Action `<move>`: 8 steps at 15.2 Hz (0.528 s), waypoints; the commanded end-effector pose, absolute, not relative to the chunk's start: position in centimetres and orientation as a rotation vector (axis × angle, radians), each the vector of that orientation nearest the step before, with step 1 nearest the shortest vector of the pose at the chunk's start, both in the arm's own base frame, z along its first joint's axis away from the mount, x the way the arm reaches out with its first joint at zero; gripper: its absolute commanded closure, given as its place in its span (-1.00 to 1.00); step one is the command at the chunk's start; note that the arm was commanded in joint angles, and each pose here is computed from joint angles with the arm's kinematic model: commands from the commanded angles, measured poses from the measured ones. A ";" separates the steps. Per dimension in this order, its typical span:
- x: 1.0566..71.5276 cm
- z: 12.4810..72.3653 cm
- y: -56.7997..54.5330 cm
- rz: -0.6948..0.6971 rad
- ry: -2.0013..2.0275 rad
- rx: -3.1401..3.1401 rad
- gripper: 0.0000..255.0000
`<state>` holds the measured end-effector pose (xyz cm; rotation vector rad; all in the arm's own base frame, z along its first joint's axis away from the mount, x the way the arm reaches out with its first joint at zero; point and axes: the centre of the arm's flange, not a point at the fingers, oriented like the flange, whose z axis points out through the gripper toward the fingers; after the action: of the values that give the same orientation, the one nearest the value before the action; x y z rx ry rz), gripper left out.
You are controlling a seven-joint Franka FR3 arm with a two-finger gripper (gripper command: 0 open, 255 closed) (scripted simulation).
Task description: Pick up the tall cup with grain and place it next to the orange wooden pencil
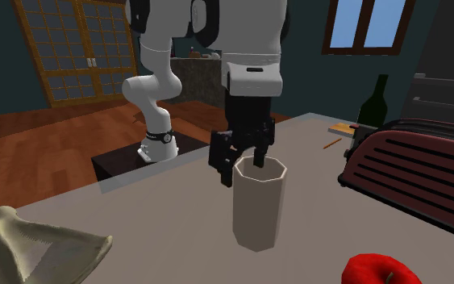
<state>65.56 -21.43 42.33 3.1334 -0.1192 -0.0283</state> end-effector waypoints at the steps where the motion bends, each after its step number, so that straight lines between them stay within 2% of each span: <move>1: 65.8 41.3 -21.5 -0.027 -0.119 3.133 -1.00; 8: 65.8 38.9 -21.5 -0.027 -0.119 3.133 -1.00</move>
<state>65.74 -21.52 39.04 3.1335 -0.1187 -0.0278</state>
